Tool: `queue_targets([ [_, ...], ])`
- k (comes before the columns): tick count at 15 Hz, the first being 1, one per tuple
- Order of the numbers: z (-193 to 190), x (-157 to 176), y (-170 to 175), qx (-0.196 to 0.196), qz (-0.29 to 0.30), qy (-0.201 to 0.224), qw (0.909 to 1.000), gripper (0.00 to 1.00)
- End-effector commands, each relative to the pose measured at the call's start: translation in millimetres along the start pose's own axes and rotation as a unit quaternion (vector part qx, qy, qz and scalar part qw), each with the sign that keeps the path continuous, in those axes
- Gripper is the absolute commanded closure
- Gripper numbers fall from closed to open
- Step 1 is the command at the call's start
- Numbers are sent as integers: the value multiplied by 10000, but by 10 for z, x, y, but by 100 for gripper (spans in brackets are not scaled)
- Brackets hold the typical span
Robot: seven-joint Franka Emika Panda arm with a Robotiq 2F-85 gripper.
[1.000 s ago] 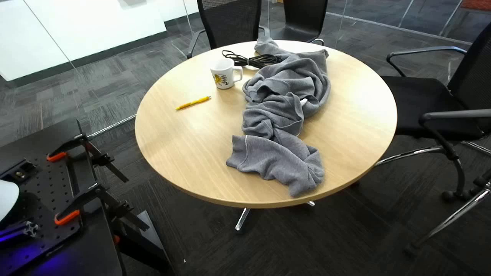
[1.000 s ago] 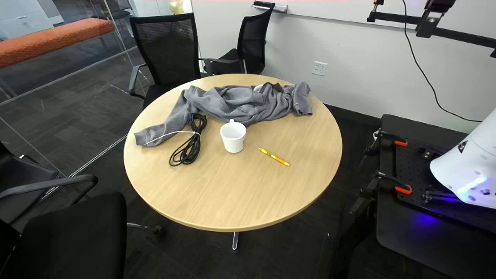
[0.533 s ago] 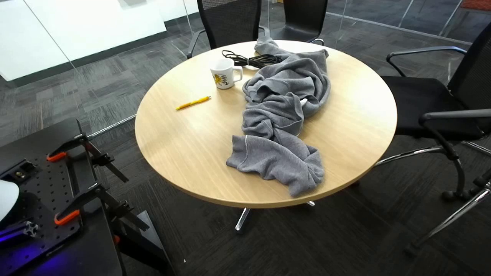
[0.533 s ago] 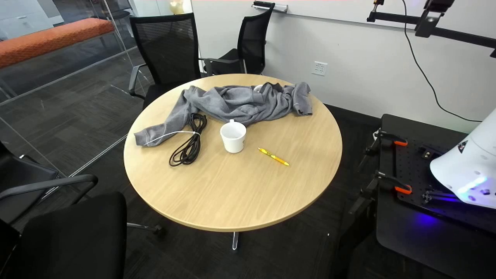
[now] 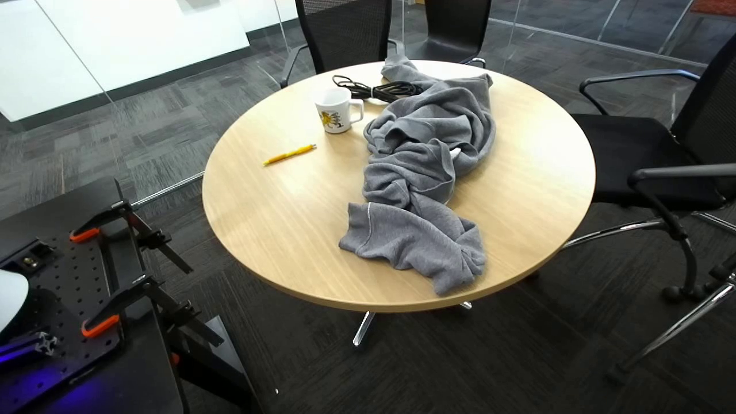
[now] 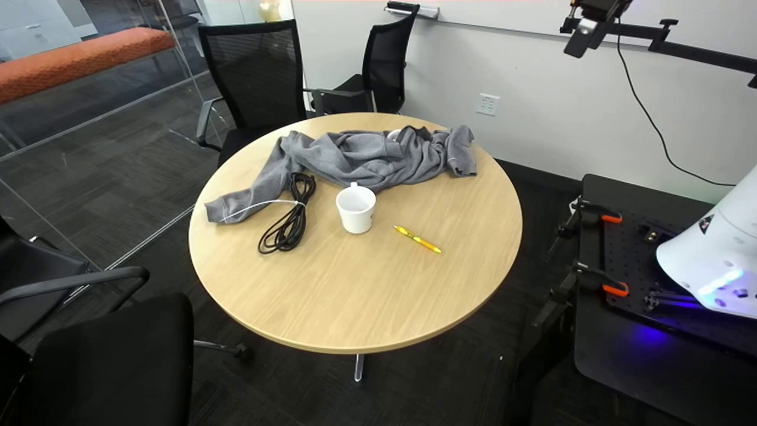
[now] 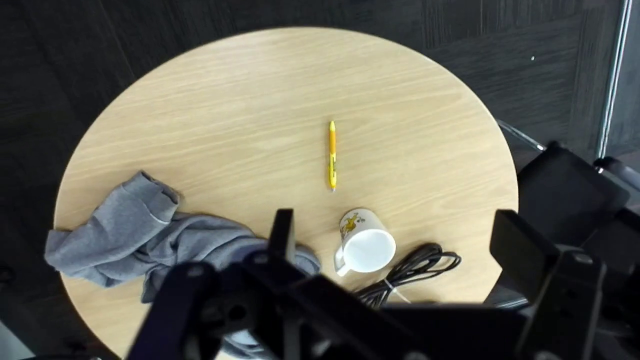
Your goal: Move the white cup to the right of the table
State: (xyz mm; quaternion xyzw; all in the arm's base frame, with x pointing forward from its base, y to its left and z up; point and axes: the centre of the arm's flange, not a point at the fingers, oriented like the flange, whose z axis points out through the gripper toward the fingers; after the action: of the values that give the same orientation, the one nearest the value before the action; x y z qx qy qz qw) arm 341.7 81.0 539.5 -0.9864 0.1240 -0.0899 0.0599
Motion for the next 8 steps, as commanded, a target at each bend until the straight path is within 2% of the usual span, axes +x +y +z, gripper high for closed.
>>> queue_targets([
  [1,194,451,-344,-237,654,279,9972,0],
  [5,476,822,-540,-302,1315,475,9897,0],
  [8,678,1115,-651,-234,1575,424,9863,0],
])
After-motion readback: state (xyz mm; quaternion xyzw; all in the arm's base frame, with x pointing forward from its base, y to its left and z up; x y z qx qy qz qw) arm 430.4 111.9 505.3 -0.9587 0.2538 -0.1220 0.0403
